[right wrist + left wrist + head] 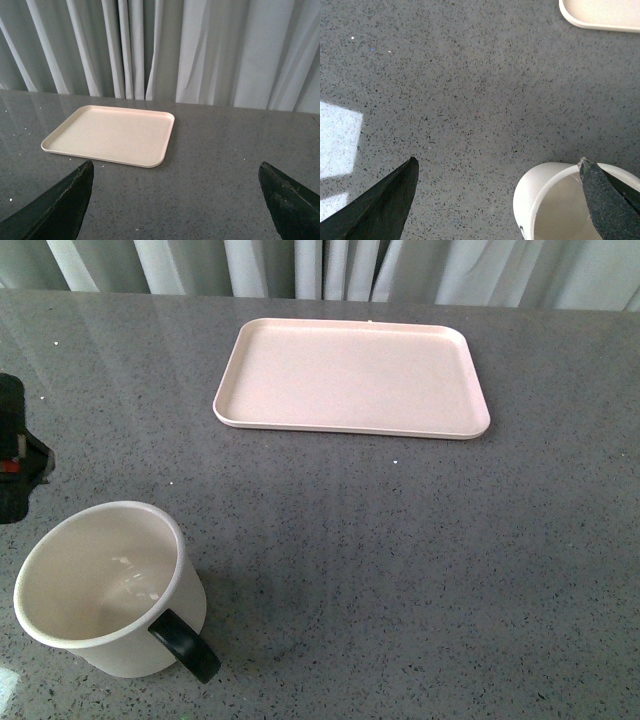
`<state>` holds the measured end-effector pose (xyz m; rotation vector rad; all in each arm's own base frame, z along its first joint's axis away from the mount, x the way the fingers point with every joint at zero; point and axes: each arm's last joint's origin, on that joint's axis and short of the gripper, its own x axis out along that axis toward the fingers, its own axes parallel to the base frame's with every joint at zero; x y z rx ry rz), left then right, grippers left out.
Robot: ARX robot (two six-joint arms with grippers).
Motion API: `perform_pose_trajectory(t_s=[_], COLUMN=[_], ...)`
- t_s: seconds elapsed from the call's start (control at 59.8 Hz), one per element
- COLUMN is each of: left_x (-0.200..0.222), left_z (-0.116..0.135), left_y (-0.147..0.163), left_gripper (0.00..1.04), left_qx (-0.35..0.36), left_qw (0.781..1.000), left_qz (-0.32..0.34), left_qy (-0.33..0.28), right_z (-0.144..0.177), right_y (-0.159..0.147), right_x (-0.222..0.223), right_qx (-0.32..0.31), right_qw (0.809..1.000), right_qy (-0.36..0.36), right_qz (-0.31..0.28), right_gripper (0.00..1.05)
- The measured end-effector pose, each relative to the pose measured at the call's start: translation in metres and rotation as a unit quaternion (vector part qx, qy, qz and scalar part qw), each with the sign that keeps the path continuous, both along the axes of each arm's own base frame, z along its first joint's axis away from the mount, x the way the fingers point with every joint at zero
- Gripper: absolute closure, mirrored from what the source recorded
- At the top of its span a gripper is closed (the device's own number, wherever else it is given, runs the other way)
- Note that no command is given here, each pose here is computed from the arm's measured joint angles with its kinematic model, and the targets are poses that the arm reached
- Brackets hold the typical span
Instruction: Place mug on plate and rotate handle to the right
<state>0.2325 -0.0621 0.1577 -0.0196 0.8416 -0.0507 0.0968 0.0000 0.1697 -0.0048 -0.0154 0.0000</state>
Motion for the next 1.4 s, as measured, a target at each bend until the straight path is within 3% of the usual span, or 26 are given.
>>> perform_pose_trajectory(t_s=[0.518,1.253,1.337,1.404], left_x=[0.004,0.004,0.006,0.008], left_z=[-0.011,-0.036,-0.037,-0.038], left_y=[0.004,0.012,0.011,0.008], left_gripper=[0.09,0.09,0.17,0.31], left_qx=[-0.052,-0.018,-0.017,-0.017], left_qw=[0.995,0.986,0.986,0.985], left_qz=[-0.068,-0.117,-0.121,-0.126], left_qy=[0.041,0.114,0.117,0.119], right_z=[0.000,0.000,0.000,0.000], right_y=[0.000,0.000,0.000,0.000], right_x=[0.000,0.000,0.000,0.000], right_qx=[0.000,0.000,0.000,0.001], right_qw=[1.000,1.000,1.000,1.000], right_qy=[0.000,0.000,0.000,0.000], right_qz=[0.000,0.000,0.000,0.000], right_gripper=[0.09,0.09,0.09,0.09])
